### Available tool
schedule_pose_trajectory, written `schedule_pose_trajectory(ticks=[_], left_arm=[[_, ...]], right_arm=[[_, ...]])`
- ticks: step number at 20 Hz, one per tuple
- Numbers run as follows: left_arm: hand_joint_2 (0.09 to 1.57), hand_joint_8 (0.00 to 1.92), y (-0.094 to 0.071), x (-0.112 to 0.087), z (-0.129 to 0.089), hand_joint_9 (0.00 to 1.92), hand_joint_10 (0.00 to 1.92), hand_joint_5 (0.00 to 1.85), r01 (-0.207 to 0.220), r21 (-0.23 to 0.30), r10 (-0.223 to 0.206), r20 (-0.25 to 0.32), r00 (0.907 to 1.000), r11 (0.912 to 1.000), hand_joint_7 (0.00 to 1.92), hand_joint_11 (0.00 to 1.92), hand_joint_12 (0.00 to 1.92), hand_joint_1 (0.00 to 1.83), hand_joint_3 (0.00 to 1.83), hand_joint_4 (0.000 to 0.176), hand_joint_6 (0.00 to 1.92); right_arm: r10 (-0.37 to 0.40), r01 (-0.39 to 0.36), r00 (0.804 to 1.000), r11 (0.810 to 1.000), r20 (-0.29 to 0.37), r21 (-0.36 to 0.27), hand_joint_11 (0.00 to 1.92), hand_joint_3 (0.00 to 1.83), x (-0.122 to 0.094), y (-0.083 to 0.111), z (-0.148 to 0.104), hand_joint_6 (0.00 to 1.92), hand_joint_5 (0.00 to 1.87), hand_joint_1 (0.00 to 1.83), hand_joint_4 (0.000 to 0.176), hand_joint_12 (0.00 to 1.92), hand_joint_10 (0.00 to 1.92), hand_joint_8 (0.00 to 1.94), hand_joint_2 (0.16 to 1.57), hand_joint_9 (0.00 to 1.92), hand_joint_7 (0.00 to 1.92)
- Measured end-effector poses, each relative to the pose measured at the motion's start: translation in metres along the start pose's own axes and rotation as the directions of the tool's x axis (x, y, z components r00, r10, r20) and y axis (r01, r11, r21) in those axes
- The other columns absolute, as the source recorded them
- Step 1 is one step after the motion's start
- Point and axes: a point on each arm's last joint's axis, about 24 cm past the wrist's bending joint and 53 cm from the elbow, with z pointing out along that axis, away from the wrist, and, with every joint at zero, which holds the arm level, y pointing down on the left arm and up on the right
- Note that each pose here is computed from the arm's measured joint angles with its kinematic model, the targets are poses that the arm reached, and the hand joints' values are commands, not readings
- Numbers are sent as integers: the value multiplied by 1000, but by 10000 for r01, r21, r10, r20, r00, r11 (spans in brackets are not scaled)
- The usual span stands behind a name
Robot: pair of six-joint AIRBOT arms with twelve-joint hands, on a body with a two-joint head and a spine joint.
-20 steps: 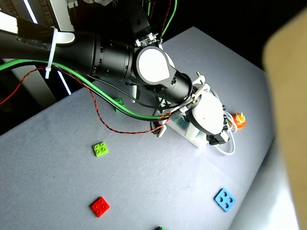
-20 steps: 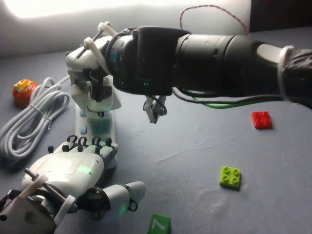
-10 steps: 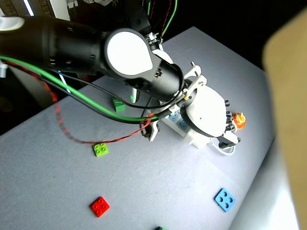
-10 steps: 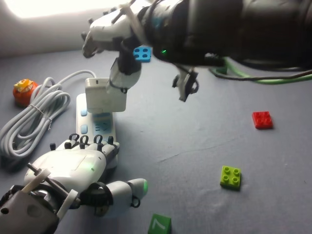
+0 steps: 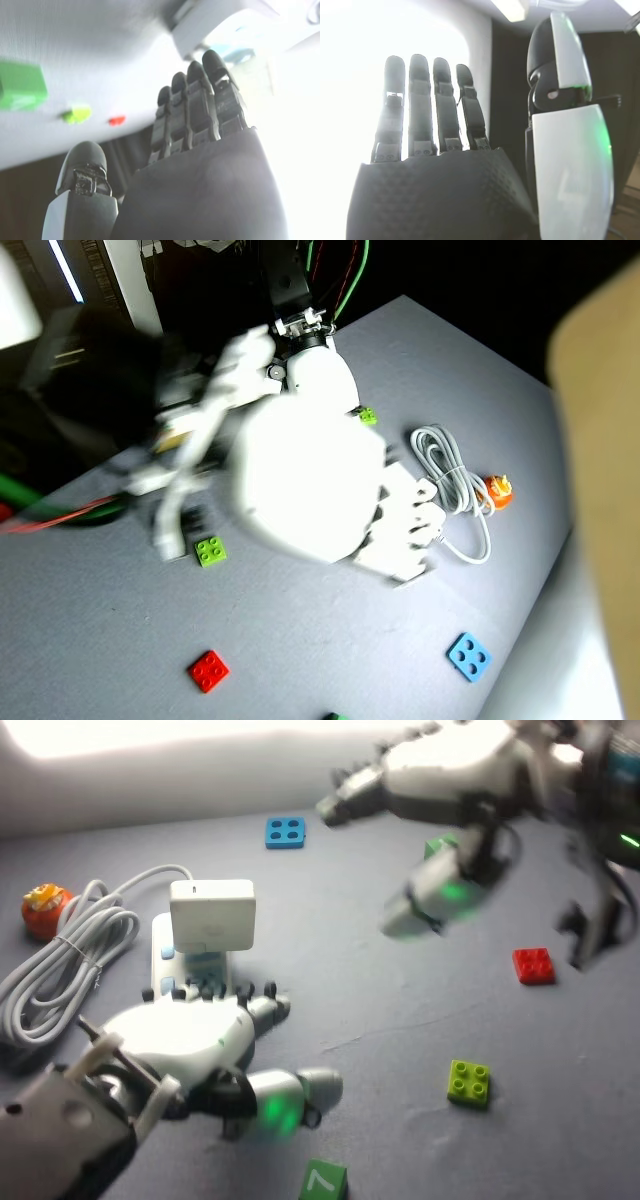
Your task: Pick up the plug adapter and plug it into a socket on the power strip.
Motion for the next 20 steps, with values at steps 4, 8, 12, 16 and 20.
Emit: schedule_pose_trajectory(ticks=[4,8,12,16,20], left_arm=[[1259,4,-5,-28,-1,226,6,166,-101,192,94,355,9993,9998,230,0,655,0,0,0,1],[1256,8,-10,-44,-4,259,10,201,-185,481,170,315,9994,9987,265,0,708,0,0,0,7],[1273,640,-12,-54,-6,338,787,526,-215,677,199,252,9995,9975,448,0,1009,0,3,0,82],[1256,1898,-13,-54,-6,111,1910,21,-148,740,141,96,9999,9972,59,158,1912,207,0,0,1766],[1261,1921,-26,-64,-3,161,1921,58,-154,1128,135,180,9997,9935,52,270,1921,228,2,0,1921]], right_arm=[[253,-258,9996,9991,-138,-349,0,0,6,-11,-18,0,252,934,0,999,0,0,974,298,292],[218,-248,9970,9989,-746,-389,0,2,34,-30,-20,13,287,864,0,1058,27,23,982,351,353],[-1002,894,9902,9900,-976,-1091,0,0,48,-24,-22,11,511,858,0,1417,808,157,934,281,546],[-1494,1381,9800,9862,-1311,-916,85,1,65,-37,-23,337,531,799,0,1689,1405,1163,958,264,272],[-1589,1478,9798,9844,-1214,-957,320,3,61,-37,-23,1366,288,672,0,1920,1911,1818,1025,250,166]])
